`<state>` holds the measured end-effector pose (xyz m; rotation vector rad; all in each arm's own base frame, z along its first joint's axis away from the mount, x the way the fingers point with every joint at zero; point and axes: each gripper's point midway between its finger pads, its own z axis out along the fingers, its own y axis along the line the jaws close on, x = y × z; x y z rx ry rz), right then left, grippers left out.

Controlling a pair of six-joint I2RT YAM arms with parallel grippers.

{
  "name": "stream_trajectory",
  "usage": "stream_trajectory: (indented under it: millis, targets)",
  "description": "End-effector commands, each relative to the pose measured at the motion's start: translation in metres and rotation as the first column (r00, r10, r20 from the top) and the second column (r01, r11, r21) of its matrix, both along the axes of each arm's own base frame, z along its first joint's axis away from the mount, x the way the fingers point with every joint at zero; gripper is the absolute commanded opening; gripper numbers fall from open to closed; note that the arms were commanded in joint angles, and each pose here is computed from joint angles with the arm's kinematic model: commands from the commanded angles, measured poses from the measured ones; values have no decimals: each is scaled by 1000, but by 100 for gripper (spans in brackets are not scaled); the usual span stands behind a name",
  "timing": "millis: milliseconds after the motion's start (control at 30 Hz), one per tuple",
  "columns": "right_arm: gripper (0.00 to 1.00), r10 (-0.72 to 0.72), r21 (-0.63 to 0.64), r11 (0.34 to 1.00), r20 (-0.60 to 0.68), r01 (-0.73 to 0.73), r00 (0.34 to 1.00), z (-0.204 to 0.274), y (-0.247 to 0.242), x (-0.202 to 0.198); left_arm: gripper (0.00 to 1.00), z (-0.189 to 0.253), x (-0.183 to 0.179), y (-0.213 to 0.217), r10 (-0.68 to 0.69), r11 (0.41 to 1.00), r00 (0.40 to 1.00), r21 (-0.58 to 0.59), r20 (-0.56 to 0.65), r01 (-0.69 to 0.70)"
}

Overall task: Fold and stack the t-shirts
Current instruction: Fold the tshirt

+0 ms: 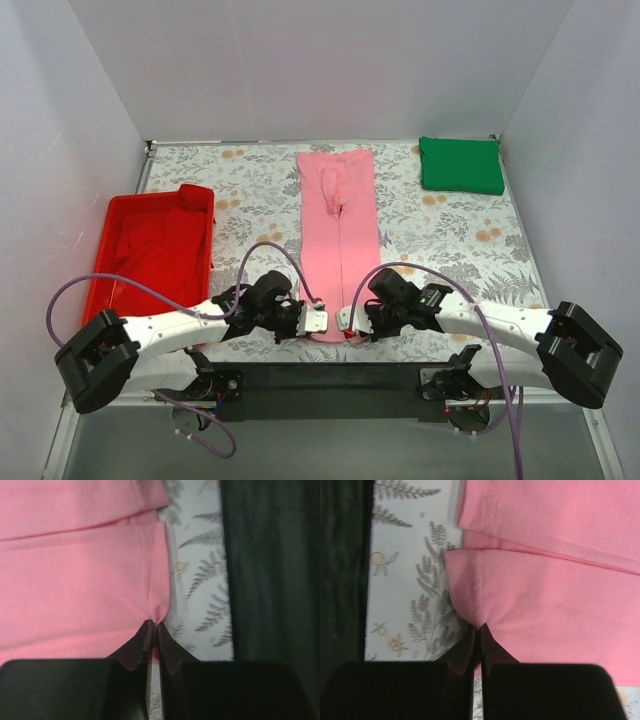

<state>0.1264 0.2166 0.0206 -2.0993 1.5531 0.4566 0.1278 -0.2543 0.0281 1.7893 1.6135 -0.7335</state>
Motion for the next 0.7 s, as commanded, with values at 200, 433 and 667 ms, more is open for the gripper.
stream_trajectory:
  millis: [200,433,667]
  targets:
    - [1,-40,42,998,-85,44,996,41,3,-7,0,59,-27,-4,0,996,997,-84,-80,-7]
    - [1,-64,108,992,13,62,998,74,13,38,0,87,49,-3,84,987,996,-140,7,-82]
    - [1,-92,125,989,102,79,991,96,21,122,0,102,129,-13,137,976,985,-185,107,-115]
